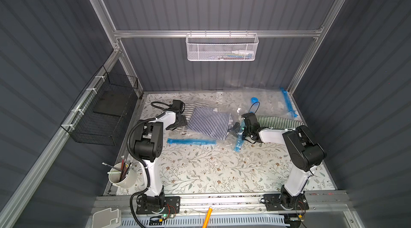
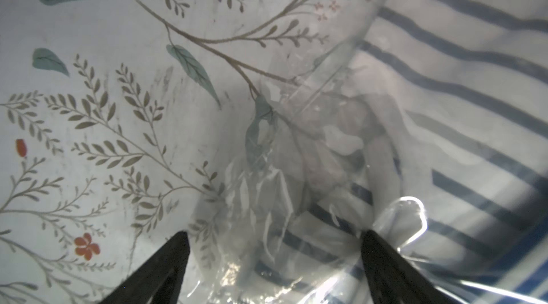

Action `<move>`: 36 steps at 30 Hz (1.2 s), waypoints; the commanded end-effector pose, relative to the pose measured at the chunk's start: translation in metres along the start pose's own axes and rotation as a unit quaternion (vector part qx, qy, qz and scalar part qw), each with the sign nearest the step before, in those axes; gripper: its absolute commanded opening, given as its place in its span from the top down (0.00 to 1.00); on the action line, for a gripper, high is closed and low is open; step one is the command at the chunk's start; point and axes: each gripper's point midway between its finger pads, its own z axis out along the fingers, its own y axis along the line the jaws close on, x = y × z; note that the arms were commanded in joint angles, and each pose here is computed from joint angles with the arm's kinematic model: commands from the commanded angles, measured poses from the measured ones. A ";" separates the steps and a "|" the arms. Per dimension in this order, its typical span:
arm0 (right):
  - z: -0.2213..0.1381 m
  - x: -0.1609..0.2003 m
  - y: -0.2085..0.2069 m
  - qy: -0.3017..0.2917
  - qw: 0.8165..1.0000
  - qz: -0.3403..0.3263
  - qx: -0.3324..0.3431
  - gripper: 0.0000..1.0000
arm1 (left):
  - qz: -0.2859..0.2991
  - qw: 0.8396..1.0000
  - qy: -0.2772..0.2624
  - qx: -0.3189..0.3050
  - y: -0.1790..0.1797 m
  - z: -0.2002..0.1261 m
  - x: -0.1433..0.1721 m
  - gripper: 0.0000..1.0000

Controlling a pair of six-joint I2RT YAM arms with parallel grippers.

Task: Take the tank top out of the vacuum bag
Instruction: Take out the tank top from the vacuum bag.

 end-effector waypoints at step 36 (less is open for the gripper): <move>-0.128 -0.068 -0.038 -0.147 0.984 -0.029 0.093 1.00 | -0.008 0.997 0.069 -0.016 0.016 0.036 0.038 0.09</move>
